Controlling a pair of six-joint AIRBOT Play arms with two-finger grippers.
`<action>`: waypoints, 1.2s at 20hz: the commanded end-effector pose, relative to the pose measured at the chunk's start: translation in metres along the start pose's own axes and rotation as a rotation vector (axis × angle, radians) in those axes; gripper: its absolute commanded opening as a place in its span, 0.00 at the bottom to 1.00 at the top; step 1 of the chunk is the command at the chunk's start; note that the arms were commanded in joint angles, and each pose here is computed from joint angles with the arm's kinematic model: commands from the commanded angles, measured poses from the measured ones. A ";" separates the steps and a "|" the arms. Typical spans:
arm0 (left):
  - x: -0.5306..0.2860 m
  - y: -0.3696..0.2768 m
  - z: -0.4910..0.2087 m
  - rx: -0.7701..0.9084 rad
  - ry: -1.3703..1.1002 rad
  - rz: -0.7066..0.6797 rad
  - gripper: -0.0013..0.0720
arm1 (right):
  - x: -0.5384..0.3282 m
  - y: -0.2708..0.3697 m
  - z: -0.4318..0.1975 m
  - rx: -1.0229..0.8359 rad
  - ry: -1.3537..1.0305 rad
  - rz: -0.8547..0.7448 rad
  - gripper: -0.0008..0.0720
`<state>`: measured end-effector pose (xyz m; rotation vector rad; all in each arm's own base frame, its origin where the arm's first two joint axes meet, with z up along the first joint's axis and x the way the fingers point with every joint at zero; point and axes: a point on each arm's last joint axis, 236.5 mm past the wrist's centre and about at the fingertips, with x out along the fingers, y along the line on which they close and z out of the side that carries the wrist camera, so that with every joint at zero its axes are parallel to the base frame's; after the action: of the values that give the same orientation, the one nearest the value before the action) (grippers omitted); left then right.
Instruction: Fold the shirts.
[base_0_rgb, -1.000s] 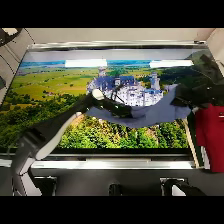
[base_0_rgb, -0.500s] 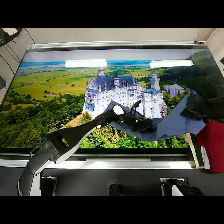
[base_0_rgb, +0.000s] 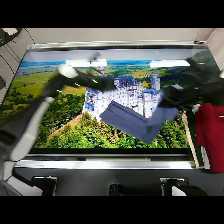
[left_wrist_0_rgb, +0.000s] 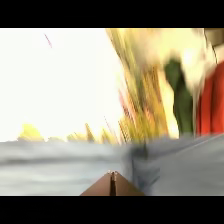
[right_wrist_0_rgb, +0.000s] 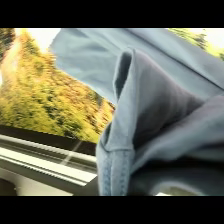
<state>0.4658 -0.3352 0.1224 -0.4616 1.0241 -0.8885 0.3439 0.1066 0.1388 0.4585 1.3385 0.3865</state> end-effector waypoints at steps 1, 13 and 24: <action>-0.126 0.008 0.055 0.066 -0.225 0.112 0.05 | 0.072 0.026 0.028 -0.036 0.025 0.071 0.06; -0.202 -0.045 0.053 0.193 -0.329 0.130 0.05 | 0.219 0.048 0.033 0.095 0.180 0.229 0.96; -0.203 -0.020 0.050 0.189 -0.308 0.209 0.05 | 0.092 -0.163 -0.031 0.297 0.240 -0.230 0.93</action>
<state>0.4542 -0.1878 0.2699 -0.3178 0.6839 -0.7033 0.3862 0.0683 -0.0043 0.5121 1.5538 0.2057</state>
